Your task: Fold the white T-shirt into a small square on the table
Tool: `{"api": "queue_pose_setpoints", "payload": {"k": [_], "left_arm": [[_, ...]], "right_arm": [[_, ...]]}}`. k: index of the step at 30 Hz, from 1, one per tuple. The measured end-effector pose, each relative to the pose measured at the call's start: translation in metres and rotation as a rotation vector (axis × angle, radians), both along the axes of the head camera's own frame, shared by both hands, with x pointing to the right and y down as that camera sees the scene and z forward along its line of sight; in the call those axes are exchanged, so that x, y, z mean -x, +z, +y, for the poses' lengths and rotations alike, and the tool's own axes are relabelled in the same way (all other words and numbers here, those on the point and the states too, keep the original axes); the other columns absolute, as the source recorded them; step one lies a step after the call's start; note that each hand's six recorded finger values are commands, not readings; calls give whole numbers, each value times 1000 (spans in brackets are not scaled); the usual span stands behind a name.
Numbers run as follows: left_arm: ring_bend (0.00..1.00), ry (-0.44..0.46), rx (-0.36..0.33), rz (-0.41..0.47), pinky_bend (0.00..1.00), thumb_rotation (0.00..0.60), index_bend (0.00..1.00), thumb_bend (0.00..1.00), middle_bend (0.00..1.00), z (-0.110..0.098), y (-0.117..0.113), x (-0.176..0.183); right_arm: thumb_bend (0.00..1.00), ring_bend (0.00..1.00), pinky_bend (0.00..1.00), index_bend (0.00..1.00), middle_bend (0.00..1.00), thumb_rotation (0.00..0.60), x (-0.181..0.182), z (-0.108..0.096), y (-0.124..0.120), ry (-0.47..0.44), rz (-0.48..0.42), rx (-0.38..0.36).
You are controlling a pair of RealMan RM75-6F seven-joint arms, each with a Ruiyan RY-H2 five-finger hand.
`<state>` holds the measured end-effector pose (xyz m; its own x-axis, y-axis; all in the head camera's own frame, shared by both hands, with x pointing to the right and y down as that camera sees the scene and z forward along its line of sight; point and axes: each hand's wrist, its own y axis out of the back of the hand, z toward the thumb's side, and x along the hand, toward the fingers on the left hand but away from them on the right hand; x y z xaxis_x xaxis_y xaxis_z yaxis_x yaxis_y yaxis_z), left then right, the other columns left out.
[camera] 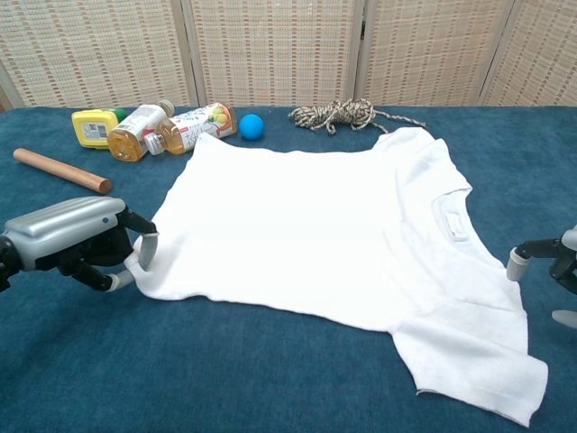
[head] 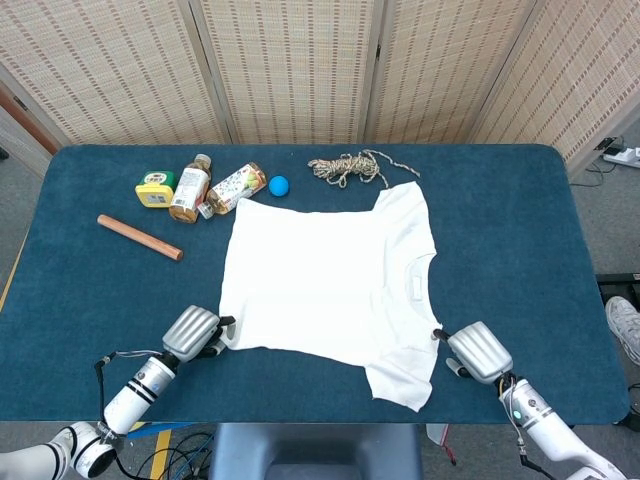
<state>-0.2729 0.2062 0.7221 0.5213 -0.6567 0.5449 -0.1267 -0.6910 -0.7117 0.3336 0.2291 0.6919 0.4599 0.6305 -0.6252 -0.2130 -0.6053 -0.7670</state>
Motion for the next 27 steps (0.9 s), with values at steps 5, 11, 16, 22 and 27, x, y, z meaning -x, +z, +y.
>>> {"api": "queue_pose_setpoints", "payload": {"k": [5,11,16,22,27], "left_arm": [[952,-4,1,-1,1000,600,622,485,1000,1,1,1],[952,-10,0,2,1000,600,622,485,1000,0,1,2],[952,-14,1,2,1000,600,622,485,1000,0,1,2],[952,-18,4,5,1000,600,622,484,1000,1,2,2],[952,-20,5,5,1000,600,622,485,1000,1,3,3]], "right_arm": [[226,939,985,378,835,600,5,-2,8,-5,-5,3],[196,947,995,411,847,600,8,-4,12,-4,-13,-12],[195,947,995,421,848,600,7,-5,15,-3,-9,-21],[215,948,994,420,848,600,10,-6,20,-9,-5,-16],[244,947,995,420,847,600,14,-7,24,-18,-3,-13]]}}
